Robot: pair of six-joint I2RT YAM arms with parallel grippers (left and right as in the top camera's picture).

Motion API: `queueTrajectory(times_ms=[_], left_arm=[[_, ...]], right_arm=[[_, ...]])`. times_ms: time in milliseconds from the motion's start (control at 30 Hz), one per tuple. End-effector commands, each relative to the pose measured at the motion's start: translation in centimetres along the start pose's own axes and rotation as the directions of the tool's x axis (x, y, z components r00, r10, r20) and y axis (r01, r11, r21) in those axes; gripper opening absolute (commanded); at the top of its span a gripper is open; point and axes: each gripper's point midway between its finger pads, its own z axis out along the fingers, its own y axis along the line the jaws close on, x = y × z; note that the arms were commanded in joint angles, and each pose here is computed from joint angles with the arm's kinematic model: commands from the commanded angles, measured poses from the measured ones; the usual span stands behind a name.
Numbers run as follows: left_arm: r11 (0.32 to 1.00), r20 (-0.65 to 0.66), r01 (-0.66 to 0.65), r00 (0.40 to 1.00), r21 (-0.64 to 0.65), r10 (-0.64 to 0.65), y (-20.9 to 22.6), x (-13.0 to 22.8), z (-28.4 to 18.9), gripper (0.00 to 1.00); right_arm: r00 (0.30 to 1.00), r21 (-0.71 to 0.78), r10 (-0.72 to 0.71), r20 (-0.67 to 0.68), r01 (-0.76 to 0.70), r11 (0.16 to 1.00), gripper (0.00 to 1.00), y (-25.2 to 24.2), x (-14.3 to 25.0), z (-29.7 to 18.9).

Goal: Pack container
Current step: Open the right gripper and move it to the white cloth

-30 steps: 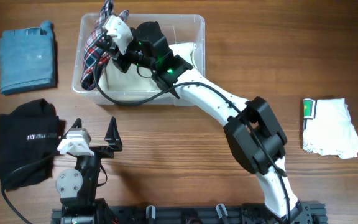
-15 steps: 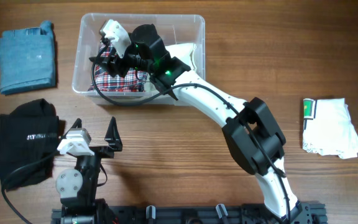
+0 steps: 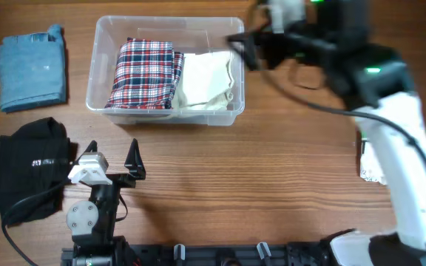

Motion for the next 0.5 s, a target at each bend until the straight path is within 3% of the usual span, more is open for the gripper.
queueTrajectory(times_ms=[0, 33, 100, 200, 300, 333, 467], left_arm=[[1.0, 0.0, -0.017, 1.0, -0.001, 0.017, 0.0, 0.2, 0.0, 1.0], [1.0, 0.0, -0.016, 1.0, -0.001, 0.016, 0.0, 0.2, 0.0, 1.0], [1.0, 0.0, -0.017, 1.0, -0.001, 0.017, 0.0, 0.2, 0.0, 1.0], [1.0, 0.0, -0.017, 1.0, -0.001, 0.017, 0.0, 0.2, 0.0, 1.0], [1.0, 0.0, -0.017, 1.0, -0.001, 0.017, 0.0, 0.2, 0.0, 1.0], [1.0, 0.0, -0.017, 1.0, -0.001, 0.017, 0.0, 0.2, 0.0, 1.0], [1.0, 0.0, -0.016, 1.0, -0.001, 0.016, 0.0, 0.2, 0.0, 1.0]], right_arm=[[0.983, 0.161, 0.153, -0.098, -0.136, 0.977, 1.0, -6.1, 3.9, -4.1], [0.96, 0.252, 0.245, -0.136, -0.205, 0.946, 1.0, -8.4, 5.9, -5.1], [0.848, 0.455, 0.517, -0.116, -0.418, 0.786, 1.0, -12.9, 9.6, -7.6], [0.554, 0.708, 0.827, 0.096, -0.622, 0.334, 1.0, -19.7, 16.8, -14.2], [0.472, 0.756, 0.86, 0.192, -0.63, 0.177, 1.0, -22.2, 19.6, -16.9], [0.428, 0.781, 0.872, 0.237, -0.618, 0.092, 1.0, -23.0, 21.5, -17.9], [0.278, 0.805, 0.914, 0.296, -0.588, -0.082, 1.0, -24.2, 29.3, -18.9]])
